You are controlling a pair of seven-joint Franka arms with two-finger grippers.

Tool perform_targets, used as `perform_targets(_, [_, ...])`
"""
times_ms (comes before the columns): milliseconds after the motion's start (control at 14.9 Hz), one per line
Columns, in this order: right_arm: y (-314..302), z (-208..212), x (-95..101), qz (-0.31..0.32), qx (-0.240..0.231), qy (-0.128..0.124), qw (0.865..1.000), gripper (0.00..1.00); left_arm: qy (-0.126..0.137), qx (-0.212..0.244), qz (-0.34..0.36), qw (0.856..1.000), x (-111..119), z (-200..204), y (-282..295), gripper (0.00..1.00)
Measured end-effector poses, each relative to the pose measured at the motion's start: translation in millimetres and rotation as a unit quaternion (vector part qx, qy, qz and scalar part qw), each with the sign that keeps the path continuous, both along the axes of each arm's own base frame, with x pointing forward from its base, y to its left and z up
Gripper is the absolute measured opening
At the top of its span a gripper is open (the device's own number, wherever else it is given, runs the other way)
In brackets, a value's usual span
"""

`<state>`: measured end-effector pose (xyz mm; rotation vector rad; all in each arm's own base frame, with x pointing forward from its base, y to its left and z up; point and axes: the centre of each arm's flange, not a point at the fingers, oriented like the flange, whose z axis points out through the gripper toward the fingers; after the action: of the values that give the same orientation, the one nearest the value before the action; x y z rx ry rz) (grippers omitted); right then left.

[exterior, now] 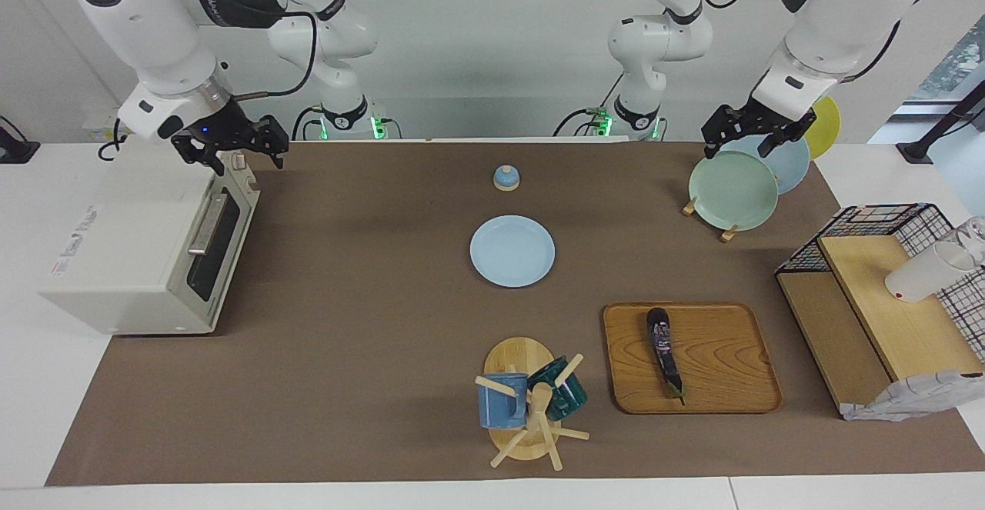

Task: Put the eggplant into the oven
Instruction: 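Reach the left gripper down to the dark eggplant on the wooden tray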

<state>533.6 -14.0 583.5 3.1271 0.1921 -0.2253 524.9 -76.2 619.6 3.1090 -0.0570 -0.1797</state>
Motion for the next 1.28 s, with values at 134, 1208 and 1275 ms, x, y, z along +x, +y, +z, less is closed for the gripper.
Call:
perform_targets(134, [-8.9,-0.4,-0.4,0.006,0.002,0.001,1.0,1.0,0.0,0.0,0.0,1.0,0.0,0.0,0.0,1.0])
perform_targets(1208, [-45.3,-35.2,1.8,0.001,-0.008,-0.057,0.998,0.01,-0.046,-0.021,0.006,0.999,40.0,-35.7,-7.6,1.0])
perform_targets(1275, [-46.2,-39.4,2.2,0.002,-0.013,-0.059,0.998,0.01,-0.039,-0.022,0.006,0.999,50.1,-52.4,-9.0,1.0])
